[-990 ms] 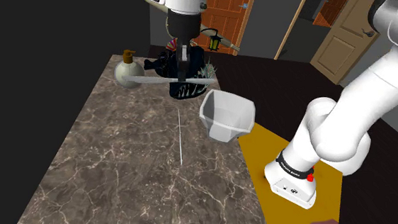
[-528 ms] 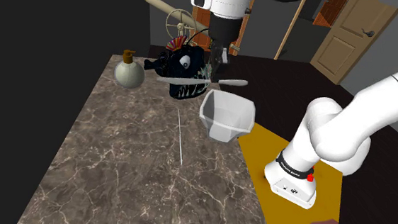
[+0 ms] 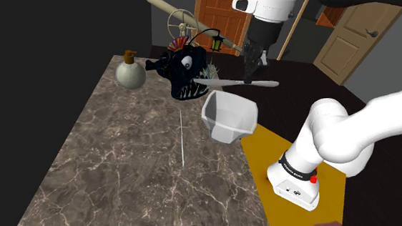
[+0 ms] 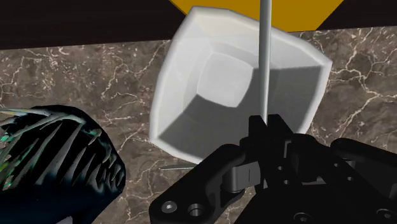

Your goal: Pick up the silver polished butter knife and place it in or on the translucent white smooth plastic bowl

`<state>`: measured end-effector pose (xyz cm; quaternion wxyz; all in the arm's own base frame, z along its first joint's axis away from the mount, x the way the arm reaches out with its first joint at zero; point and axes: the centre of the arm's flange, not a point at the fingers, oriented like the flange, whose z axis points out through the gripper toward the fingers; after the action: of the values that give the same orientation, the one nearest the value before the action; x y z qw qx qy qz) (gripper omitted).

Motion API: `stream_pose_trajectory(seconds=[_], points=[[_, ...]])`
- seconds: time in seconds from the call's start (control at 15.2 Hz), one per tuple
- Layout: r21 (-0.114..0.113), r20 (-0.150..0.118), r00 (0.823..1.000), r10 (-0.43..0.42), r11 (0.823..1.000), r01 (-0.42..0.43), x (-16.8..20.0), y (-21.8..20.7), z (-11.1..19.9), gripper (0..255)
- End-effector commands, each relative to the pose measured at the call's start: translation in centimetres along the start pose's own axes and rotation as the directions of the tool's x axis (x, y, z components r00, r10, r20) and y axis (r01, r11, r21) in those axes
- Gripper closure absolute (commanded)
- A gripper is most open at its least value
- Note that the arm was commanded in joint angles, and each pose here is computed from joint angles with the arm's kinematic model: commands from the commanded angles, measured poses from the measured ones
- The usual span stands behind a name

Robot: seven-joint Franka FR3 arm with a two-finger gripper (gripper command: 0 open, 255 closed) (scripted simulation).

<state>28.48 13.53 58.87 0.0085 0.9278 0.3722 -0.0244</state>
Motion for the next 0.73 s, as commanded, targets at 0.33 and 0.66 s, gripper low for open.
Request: stream_pose_trajectory(seconds=[0.33,0.66], points=[[0.001,0.0,1.0,0.0,1.0,0.0,-0.5,0.1,3.4,255],[0.001,0.0,1.0,0.0,1.0,0.0,-0.4,0.1,6.1,255]])
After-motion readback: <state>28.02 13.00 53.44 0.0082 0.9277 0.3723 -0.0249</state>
